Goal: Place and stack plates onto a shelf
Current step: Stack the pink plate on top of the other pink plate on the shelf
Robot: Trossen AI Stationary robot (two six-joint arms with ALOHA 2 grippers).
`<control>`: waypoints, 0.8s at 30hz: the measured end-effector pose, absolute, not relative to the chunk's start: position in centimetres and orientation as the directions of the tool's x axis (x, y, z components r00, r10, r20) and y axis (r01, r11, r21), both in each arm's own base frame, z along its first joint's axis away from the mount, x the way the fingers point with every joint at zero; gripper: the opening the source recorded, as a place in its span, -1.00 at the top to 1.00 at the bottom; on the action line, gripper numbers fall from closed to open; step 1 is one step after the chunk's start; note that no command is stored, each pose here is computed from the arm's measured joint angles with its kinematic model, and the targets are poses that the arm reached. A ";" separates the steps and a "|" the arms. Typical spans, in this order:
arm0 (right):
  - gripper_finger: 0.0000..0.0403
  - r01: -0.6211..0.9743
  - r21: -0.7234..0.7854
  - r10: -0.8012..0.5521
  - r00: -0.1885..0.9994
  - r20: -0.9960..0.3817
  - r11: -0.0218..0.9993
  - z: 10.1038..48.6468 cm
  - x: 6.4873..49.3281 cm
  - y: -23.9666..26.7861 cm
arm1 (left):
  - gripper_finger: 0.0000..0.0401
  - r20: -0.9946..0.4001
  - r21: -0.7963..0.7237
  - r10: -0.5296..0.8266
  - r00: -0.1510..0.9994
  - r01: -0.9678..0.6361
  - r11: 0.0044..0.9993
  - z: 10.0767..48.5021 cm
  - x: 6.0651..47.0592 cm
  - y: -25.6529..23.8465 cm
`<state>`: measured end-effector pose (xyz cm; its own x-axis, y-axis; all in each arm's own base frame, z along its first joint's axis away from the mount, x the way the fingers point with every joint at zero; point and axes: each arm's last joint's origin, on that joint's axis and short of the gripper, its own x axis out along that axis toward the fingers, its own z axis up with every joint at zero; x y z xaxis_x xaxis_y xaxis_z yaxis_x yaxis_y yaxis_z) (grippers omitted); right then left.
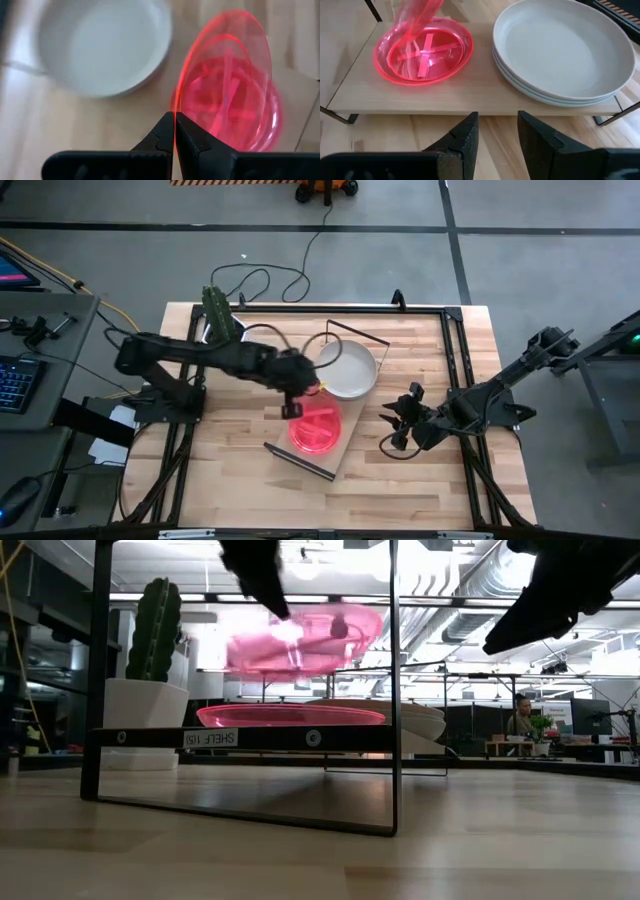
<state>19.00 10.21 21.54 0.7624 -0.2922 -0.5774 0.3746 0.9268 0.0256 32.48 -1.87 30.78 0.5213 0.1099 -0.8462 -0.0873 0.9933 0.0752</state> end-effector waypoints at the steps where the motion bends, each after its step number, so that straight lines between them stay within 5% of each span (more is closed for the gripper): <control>1: 0.41 0.375 0.029 -0.291 0.762 -0.578 0.927 21.5 19.0 10.2 | 1.00 -0.852 0.050 0.078 0.518 -0.068 0.996 30.1 33.2 -1.7; 8: 0.41 0.376 0.036 -0.287 0.763 -0.579 0.926 21.6 19.0 10.2 | 1.00 -0.908 -0.004 0.007 0.418 -0.026 1.000 26.8 35.0 -1.3; 24: 0.41 0.374 0.041 -0.283 0.765 -0.579 0.927 21.6 19.0 10.2 | 1.00 -0.913 -0.042 -0.033 0.407 -0.013 0.999 26.3 35.2 -1.5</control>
<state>18.98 10.24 21.61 0.7647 -0.2831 -0.5788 0.3739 0.9266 0.0407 35.22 -1.49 26.33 0.4068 -0.0329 -0.9129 -0.0133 0.9990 -0.0420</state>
